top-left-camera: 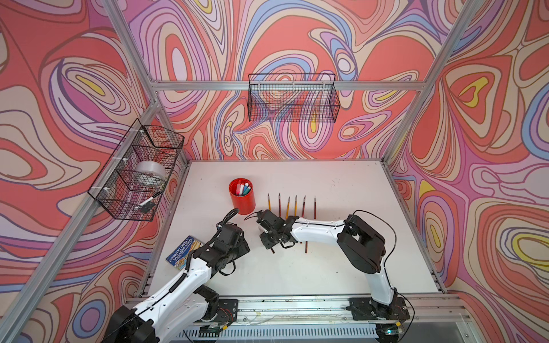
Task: Remove protective caps from carving knives
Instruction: Pick up the carving knife from the center of the board.
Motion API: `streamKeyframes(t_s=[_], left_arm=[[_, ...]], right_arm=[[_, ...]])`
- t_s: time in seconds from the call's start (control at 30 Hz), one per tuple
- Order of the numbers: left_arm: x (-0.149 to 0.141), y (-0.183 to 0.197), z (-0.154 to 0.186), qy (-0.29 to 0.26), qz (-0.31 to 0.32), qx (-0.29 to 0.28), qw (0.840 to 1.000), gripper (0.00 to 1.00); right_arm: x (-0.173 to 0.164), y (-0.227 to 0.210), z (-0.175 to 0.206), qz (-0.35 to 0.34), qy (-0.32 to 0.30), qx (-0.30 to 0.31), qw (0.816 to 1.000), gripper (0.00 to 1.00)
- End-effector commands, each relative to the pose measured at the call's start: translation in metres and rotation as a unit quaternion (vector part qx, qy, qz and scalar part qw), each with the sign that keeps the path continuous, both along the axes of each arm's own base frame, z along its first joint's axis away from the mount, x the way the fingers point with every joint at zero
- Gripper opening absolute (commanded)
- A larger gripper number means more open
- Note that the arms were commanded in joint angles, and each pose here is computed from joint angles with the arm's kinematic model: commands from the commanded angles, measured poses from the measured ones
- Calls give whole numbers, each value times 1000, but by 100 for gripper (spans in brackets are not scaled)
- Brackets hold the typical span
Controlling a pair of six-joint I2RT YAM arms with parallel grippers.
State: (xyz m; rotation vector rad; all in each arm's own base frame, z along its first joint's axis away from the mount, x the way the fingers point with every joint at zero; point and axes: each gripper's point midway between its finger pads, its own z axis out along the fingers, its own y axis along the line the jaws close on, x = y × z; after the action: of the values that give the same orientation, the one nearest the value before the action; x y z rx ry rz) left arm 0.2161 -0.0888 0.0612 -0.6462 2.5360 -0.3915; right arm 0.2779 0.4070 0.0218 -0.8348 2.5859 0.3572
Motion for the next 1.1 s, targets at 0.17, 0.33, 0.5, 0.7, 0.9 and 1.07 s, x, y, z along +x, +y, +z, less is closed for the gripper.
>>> streamKeyframes(t_s=[0.17,0.33,0.5,0.7,0.9,1.07], left_arm=[[-12,16,-2,7,29,14,999,68],[-14,15,-3,12,27,14,999,68],[-12,8,1,0,8,-1,1000,68],[-1,-14,16,-43,-47,-41,997,69],[23,-65,55,-103,-149,-118,976,73],[43,-110,93,-136,-225,-187,947,75]], right_arm=[[-17,-46,-40,1,18,-103,995,4],[-16,-36,-32,1,20,-75,997,0],[-7,-18,-11,-6,34,-11,999,0],[11,-11,35,-28,78,129,988,0],[36,-33,86,-49,89,257,961,0],[43,-51,132,-46,68,316,945,0]])
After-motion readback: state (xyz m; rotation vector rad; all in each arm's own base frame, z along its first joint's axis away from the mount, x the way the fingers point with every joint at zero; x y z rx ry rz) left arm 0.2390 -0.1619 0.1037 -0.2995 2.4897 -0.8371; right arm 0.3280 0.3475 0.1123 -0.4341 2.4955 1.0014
